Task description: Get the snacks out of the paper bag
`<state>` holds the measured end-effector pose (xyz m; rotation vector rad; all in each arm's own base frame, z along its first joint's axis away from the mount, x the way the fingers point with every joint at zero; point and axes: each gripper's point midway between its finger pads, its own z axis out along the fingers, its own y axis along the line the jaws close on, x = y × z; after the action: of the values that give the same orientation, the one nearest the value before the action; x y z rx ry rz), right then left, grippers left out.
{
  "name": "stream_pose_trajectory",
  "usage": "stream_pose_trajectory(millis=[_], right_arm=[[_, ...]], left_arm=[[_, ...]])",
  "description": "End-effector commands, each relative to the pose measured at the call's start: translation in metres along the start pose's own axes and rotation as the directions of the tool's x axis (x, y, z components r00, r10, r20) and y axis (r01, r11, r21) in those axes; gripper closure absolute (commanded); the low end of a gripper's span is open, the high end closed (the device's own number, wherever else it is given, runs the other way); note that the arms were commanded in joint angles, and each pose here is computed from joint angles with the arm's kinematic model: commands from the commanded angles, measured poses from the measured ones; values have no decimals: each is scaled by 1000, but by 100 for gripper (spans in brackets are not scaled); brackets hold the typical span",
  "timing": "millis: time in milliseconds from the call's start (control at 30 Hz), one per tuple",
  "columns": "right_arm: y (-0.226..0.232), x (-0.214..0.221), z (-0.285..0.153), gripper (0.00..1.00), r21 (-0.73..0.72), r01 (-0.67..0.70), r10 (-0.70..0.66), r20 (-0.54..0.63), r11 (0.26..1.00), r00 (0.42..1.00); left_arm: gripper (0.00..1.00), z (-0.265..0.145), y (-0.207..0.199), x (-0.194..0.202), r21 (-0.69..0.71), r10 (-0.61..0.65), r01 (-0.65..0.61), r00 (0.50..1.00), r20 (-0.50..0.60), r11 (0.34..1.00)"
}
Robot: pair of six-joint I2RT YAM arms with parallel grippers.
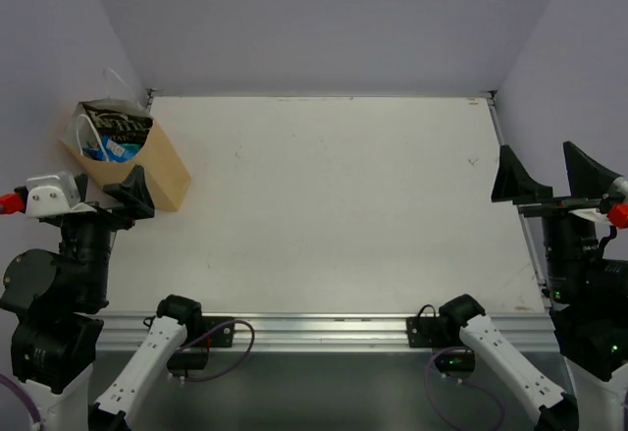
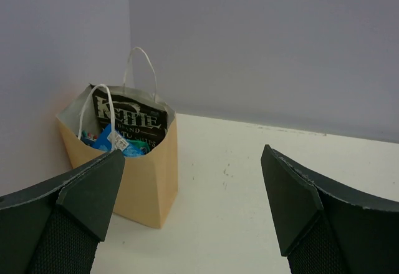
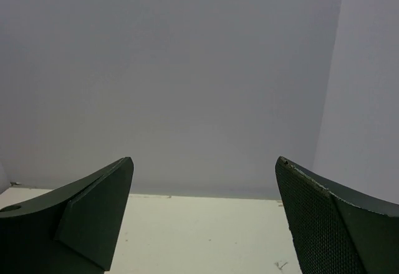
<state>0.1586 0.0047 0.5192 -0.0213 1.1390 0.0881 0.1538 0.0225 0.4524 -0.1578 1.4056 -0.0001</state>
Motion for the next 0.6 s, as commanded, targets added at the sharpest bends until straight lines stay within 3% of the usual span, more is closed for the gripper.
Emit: stream_pose_trajectory(millis=[0,167,300,433,567], right_arm=[[8,2,11,1,-26,12,-12,12,1000,1000],[18,9,13,1,-60,-28,28,-2,998,1000],[41,35,19,1,-143,-78,64,-98,987,993],[68,66,20,1,-218,-178,127,-229,960,965],[90,85,14,1,-294,-243,150,-306,924,940]], left_arm=[[0,1,1,9,-8,-11,11,1000,-24,1000],[0,10,-3,17,-16,-21,20,998,-54,1000],[0,35,-10,32,-56,-53,46,990,-133,997],[0,81,-12,66,-221,-120,58,952,-281,974],[0,120,-11,81,-352,-141,15,931,-338,936]])
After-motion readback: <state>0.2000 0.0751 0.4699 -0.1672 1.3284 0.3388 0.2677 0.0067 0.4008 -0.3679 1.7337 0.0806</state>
